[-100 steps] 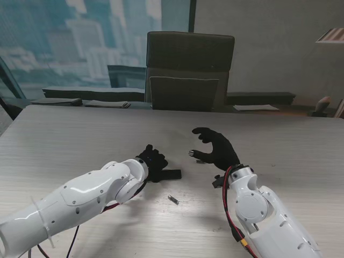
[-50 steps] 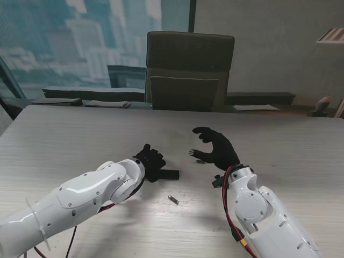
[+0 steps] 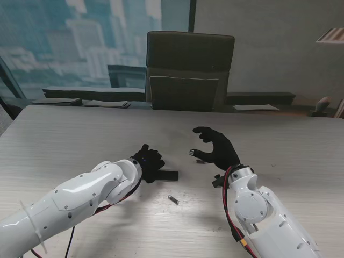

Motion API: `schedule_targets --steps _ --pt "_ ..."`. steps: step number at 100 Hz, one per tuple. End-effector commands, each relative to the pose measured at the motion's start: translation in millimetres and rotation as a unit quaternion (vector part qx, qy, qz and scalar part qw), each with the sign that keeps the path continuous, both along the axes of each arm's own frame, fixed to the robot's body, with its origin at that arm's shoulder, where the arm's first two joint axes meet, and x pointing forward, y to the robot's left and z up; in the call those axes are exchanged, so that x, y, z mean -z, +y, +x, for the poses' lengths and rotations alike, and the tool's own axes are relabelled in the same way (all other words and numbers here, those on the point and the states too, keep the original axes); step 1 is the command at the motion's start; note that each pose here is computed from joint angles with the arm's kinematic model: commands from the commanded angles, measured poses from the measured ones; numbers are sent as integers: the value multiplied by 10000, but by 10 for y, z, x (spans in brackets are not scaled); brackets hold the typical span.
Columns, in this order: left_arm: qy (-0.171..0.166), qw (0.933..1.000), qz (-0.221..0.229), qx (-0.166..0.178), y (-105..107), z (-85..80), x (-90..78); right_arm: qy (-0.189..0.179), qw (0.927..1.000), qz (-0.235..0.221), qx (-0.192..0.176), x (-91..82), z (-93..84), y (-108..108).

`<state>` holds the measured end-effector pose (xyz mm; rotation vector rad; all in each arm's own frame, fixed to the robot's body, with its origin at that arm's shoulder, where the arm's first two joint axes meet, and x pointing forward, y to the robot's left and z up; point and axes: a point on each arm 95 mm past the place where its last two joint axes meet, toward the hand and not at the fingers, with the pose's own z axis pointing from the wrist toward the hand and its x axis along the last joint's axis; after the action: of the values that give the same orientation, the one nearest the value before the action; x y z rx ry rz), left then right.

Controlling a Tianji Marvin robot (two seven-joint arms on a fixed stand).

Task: Install the batteries into the remote control and close the cover

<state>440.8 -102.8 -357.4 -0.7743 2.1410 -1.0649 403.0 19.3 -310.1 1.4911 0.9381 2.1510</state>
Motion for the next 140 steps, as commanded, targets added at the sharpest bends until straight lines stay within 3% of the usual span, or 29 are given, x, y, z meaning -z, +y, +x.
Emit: schedule_targets --steps 1,76,140 --pt "217 9997 108 19 28 -108 168 56 10000 36 -57 20 -25 31" --pt "79 9993 182 311 34 -139 292 52 9999 80 -30 22 -26 26" --pt "17 9996 73 285 33 -153 281 87 9999 90 -18 31 -25 30"
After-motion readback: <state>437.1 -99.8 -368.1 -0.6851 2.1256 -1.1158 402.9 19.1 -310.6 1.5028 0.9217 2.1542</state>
